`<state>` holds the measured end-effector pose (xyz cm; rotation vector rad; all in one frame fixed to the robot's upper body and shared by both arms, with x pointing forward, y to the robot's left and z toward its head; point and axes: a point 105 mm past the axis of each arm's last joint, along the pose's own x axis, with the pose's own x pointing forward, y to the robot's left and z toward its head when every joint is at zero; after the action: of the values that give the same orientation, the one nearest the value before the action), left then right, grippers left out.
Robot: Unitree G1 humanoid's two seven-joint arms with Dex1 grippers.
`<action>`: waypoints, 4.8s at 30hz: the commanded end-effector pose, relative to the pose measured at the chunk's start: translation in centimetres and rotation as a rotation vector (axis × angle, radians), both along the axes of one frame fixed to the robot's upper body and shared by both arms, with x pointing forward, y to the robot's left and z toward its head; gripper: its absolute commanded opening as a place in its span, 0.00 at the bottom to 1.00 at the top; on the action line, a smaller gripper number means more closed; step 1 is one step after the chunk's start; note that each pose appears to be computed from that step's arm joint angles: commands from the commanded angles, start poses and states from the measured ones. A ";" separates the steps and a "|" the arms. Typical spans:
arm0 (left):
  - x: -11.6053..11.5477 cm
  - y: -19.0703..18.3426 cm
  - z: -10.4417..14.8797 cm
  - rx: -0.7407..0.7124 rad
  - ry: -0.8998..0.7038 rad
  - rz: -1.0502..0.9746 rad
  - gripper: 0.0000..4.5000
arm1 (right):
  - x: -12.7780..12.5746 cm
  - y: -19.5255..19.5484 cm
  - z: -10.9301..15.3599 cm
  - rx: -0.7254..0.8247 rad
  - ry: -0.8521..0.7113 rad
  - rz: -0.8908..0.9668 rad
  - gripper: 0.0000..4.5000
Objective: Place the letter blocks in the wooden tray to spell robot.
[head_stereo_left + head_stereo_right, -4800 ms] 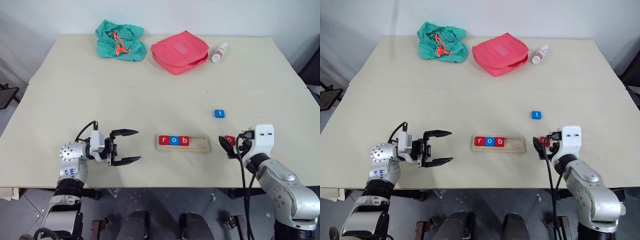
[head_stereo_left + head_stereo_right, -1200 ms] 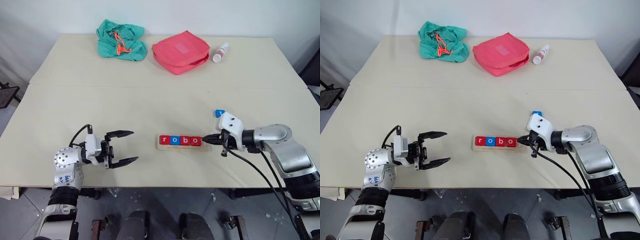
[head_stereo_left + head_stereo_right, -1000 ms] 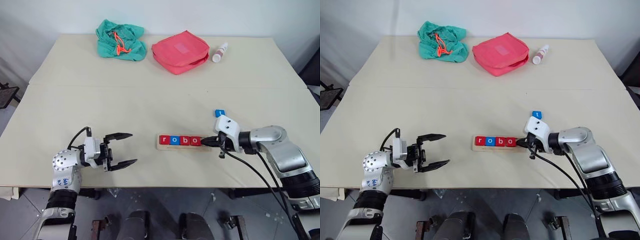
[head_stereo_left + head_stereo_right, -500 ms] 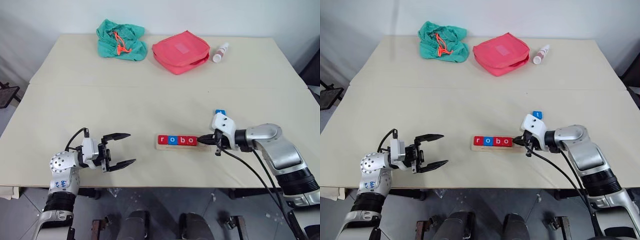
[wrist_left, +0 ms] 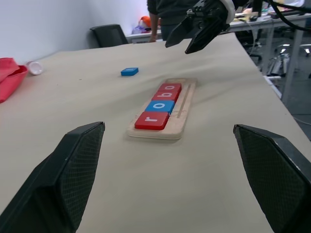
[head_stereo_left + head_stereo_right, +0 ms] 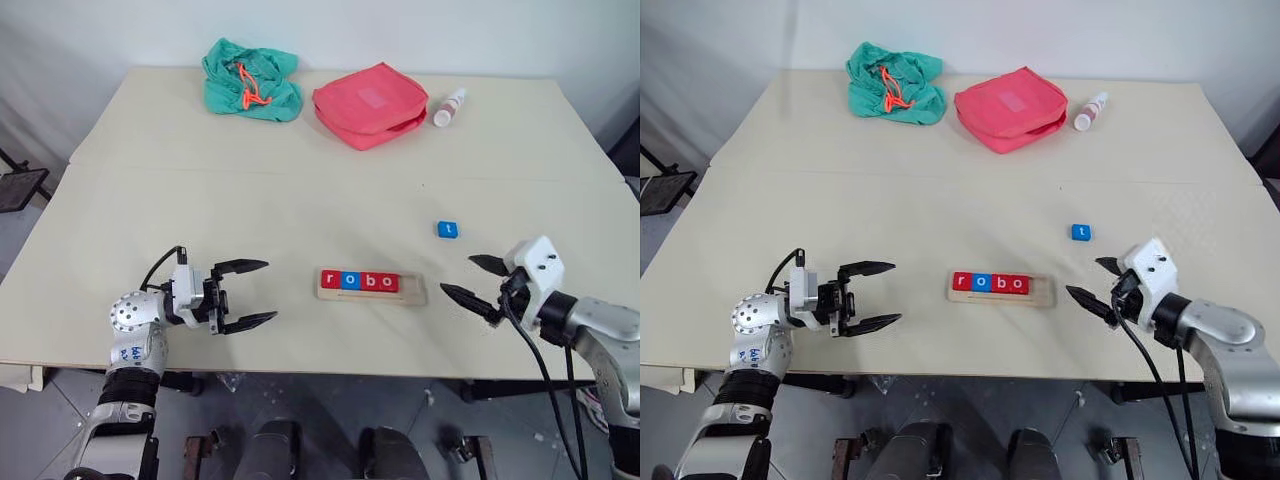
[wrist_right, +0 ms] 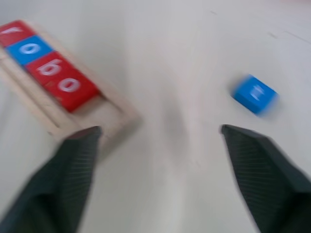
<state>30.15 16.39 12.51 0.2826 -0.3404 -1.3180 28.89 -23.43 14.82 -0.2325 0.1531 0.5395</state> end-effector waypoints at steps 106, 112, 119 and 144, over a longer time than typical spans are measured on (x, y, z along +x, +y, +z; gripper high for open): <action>-2.7 1.4 -0.2 0.000 -0.023 0.086 1.00 | 4.9 0.0 -0.8 -0.621 0.236 0.699 0.80; -2.8 1.3 -0.2 -0.001 -0.021 0.095 1.00 | 5.0 0.7 -0.7 -0.597 0.210 0.703 0.34; -2.4 1.2 -0.2 -0.003 -0.021 0.091 1.00 | 4.8 1.4 2.2 -0.532 0.141 0.633 0.32; -2.2 0.9 0.1 -0.005 -0.039 0.076 1.00 | 4.4 6.6 0.7 -0.530 0.166 0.710 0.86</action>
<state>28.21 17.22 11.77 0.2847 -0.3220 -1.2421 33.16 -16.86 14.98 -0.7452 0.4019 1.2216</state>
